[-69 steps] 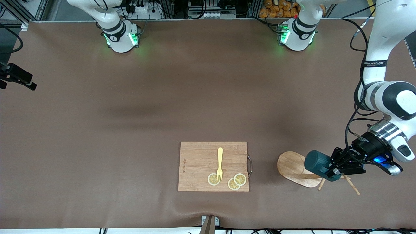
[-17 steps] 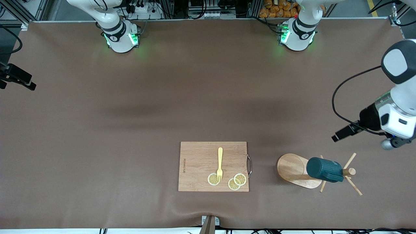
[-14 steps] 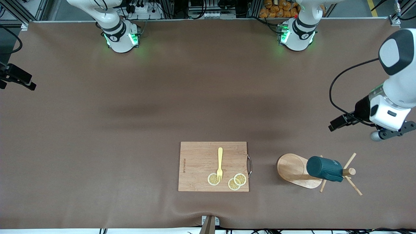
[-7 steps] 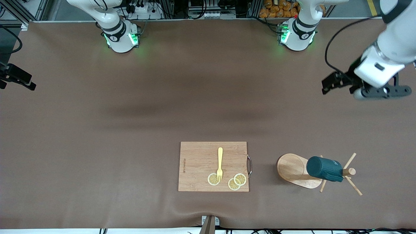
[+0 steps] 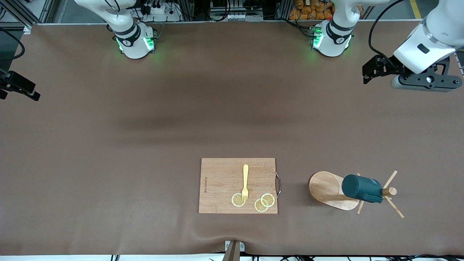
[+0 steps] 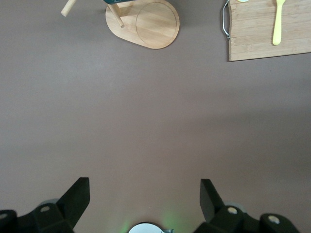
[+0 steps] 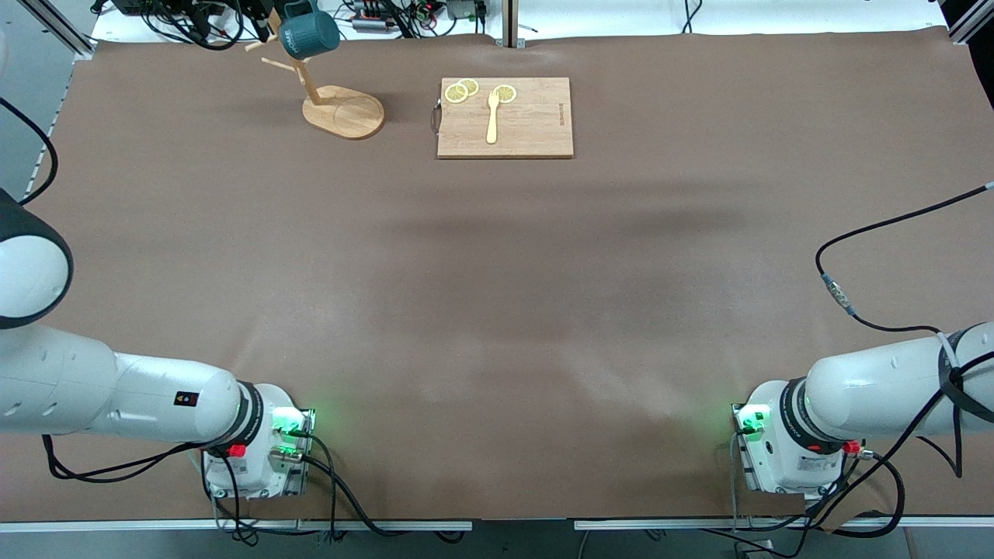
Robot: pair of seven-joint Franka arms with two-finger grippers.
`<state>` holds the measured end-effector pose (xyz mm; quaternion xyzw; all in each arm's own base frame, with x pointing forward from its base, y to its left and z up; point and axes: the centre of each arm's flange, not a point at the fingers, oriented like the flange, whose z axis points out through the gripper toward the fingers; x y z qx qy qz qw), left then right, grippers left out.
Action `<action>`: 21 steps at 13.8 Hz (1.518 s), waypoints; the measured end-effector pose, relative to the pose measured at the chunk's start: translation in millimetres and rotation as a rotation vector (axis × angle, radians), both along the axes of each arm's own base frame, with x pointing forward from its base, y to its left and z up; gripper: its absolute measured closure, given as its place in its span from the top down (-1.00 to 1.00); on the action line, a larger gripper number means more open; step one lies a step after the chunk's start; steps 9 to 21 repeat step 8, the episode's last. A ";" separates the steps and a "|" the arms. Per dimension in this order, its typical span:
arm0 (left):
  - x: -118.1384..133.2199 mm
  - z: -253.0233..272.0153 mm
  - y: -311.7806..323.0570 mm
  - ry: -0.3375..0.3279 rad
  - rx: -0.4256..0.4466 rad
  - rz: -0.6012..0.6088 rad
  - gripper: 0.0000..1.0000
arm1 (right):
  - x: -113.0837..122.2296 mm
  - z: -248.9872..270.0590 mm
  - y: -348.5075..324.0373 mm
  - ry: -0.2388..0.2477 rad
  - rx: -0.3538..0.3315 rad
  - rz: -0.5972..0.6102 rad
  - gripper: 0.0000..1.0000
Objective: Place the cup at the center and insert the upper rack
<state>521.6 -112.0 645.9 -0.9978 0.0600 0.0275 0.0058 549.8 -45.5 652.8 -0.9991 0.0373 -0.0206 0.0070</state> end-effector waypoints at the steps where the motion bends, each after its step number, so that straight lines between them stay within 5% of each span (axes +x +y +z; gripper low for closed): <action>1: -0.5 4.8 0.7 -0.005 -0.001 -0.002 1.00 | 0.0 0.0 0.0 0.000 0.000 0.000 1.00; 21: -3.0 14.9 0.9 -0.006 -0.001 -0.007 1.00 | 0.0 0.0 0.0 0.000 0.000 0.000 1.00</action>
